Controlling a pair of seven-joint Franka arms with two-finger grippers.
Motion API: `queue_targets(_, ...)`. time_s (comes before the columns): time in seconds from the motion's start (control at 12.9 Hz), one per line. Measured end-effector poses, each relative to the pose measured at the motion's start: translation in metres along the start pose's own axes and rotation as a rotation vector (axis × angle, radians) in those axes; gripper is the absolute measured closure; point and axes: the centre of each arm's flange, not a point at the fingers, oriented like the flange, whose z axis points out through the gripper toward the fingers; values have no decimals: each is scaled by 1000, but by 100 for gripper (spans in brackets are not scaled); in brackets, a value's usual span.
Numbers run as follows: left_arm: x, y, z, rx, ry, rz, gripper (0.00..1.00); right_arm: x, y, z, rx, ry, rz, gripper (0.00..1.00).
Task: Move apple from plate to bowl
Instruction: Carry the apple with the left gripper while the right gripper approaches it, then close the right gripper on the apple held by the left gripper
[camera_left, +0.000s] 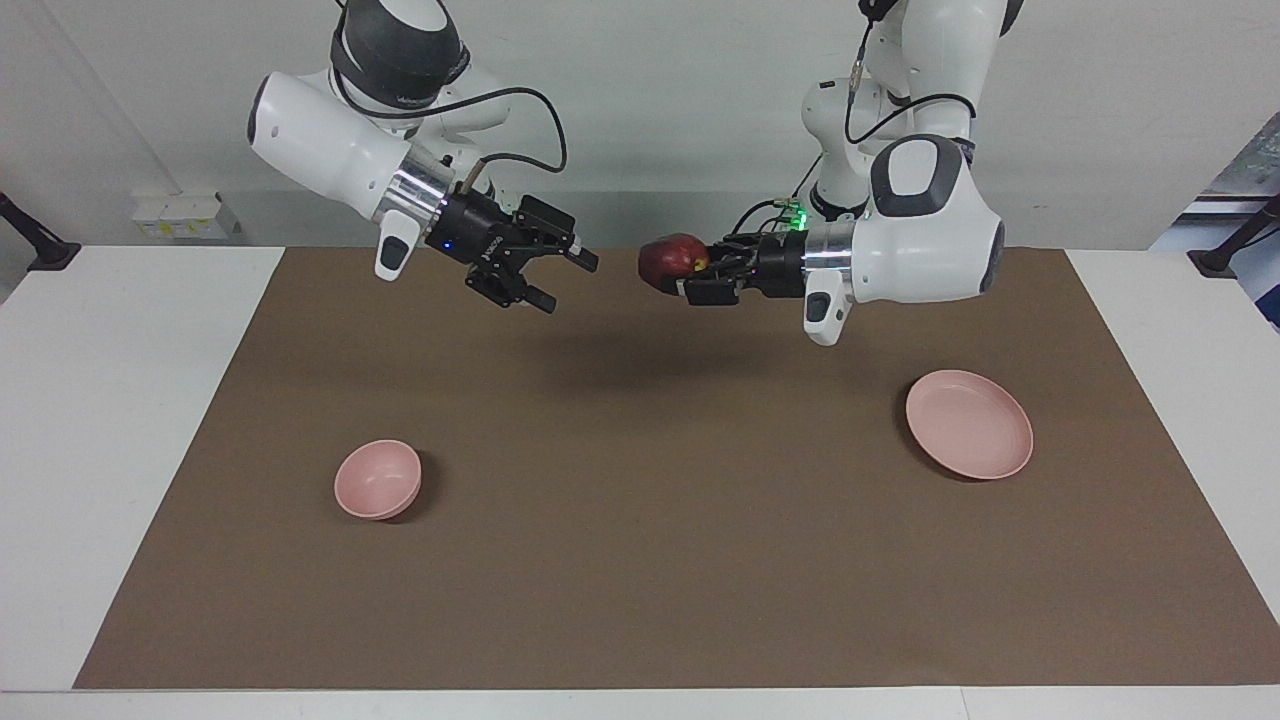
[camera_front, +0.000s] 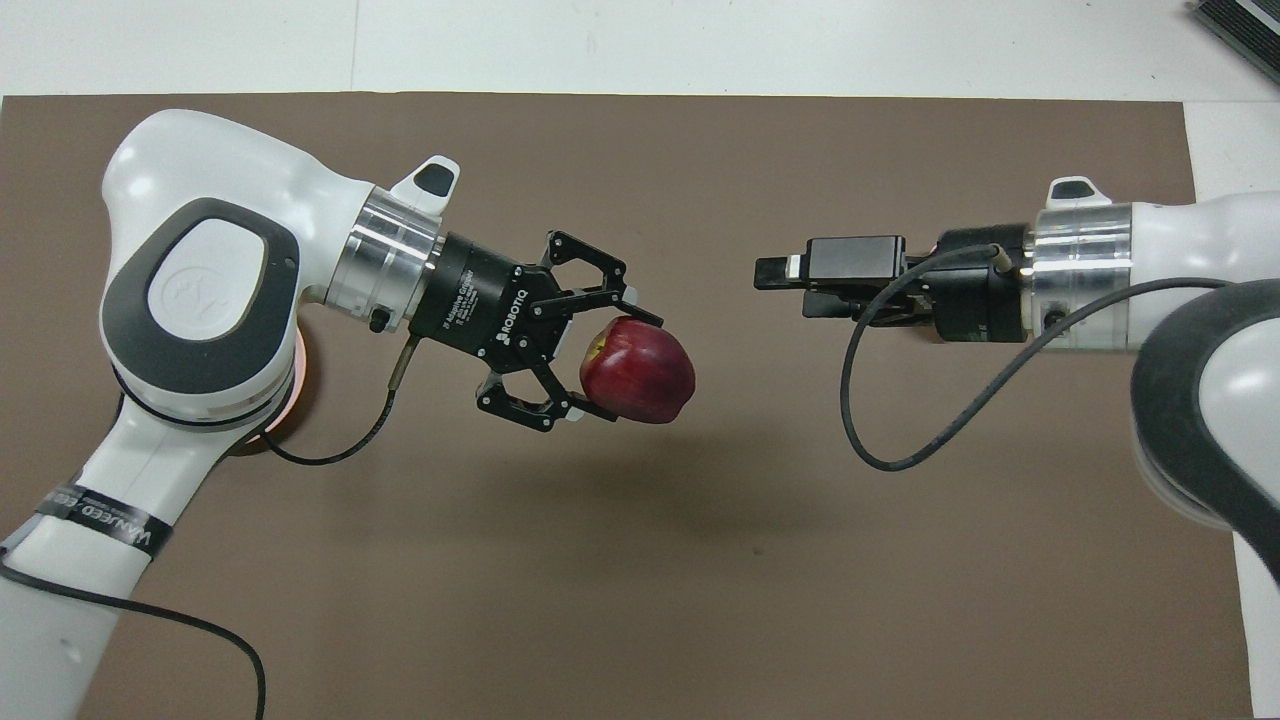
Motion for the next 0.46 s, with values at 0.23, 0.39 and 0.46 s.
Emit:
queue_targets(0.23,-5,9,17,-86,-55,-46,17,-18,7,2,80,-28,-31,0)
queue_targets(0.39,-8,16,26,-168,-81,-67,17,-34,11,-6,157,-28,-52,0)
queue_targets(0.46,-11,17,31,-188,-90,-73,17,-40,13,-11,196,-19,-53,0)
